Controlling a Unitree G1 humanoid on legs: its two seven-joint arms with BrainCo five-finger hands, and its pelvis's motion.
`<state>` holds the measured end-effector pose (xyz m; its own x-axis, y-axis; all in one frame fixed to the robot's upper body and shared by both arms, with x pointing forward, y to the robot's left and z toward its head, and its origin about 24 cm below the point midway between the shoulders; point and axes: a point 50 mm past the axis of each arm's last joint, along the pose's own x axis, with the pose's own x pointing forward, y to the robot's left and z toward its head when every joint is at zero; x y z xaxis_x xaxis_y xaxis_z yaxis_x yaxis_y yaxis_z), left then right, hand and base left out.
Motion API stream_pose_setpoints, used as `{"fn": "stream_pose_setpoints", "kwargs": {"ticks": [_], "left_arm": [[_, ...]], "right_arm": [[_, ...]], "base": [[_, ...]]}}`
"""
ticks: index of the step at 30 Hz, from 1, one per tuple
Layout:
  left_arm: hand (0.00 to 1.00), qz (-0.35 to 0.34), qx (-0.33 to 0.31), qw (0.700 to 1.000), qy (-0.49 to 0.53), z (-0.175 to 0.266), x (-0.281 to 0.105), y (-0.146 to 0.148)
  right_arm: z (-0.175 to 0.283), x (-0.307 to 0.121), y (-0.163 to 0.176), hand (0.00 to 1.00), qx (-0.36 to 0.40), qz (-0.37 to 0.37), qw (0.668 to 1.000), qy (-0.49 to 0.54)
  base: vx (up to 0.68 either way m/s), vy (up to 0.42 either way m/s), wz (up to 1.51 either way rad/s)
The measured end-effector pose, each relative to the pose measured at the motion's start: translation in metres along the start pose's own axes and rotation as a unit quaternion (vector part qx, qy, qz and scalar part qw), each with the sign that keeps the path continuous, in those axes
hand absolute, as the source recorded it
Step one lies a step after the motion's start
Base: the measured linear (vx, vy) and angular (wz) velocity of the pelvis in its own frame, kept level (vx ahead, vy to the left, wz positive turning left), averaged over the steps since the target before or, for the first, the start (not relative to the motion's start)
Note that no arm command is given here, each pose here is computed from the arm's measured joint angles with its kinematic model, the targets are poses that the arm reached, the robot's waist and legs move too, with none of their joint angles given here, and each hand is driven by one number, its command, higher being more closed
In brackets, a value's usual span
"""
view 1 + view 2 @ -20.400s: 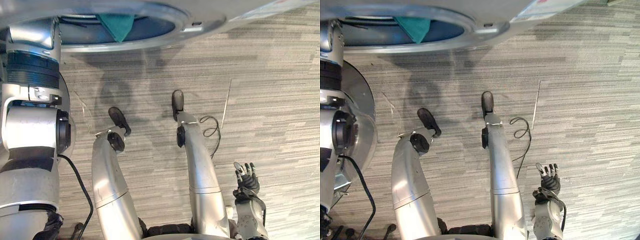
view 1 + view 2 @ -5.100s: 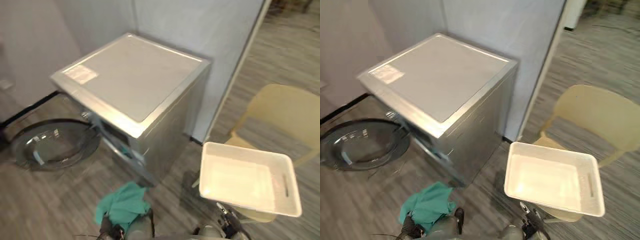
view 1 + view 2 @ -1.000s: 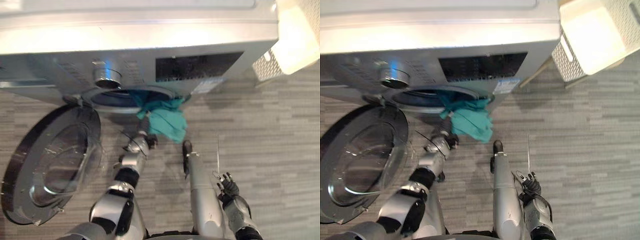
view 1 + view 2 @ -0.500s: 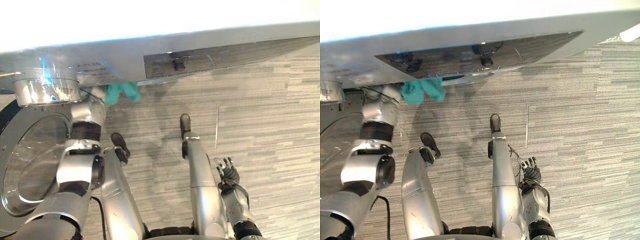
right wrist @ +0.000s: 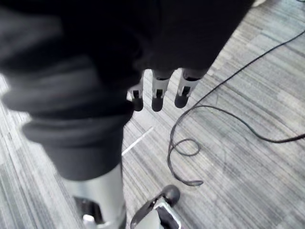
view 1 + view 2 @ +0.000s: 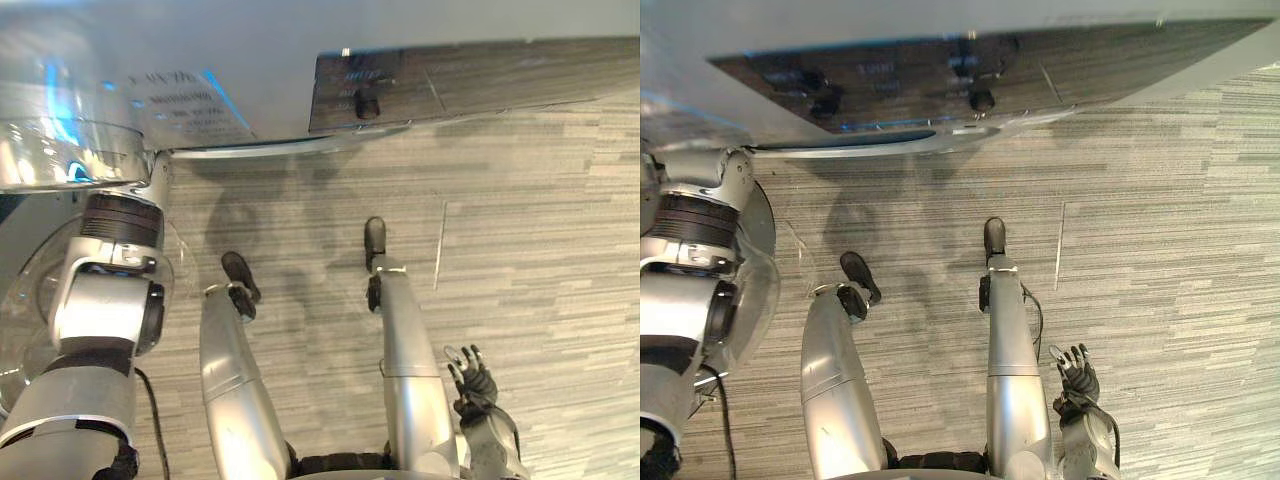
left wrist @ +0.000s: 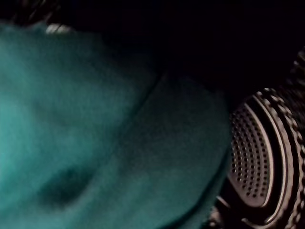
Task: Pick up the laundry basket with both hands and put the clothes into the washing machine.
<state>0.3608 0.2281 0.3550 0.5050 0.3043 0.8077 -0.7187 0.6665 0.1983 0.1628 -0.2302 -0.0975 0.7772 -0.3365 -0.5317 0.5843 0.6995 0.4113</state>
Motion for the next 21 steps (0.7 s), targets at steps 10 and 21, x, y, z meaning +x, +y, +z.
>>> {"fn": "stream_pose_setpoints", "kwargs": {"ticks": [10,21], "left_arm": [[0.00,-0.041,0.197,0.975,-0.094,0.006,0.001,-0.007],[0.00,-0.014,0.218,0.976,-0.021,0.003,0.032,0.016]], "right_arm": [[-0.002,0.000,-0.002,0.00,0.009,0.003,1.000,0.004],[-0.010,-0.001,0.005,0.00,-0.003,0.018,1.000,0.020]], "base": [[0.03,0.052,0.00],[-0.01,0.047,-0.03]]}}
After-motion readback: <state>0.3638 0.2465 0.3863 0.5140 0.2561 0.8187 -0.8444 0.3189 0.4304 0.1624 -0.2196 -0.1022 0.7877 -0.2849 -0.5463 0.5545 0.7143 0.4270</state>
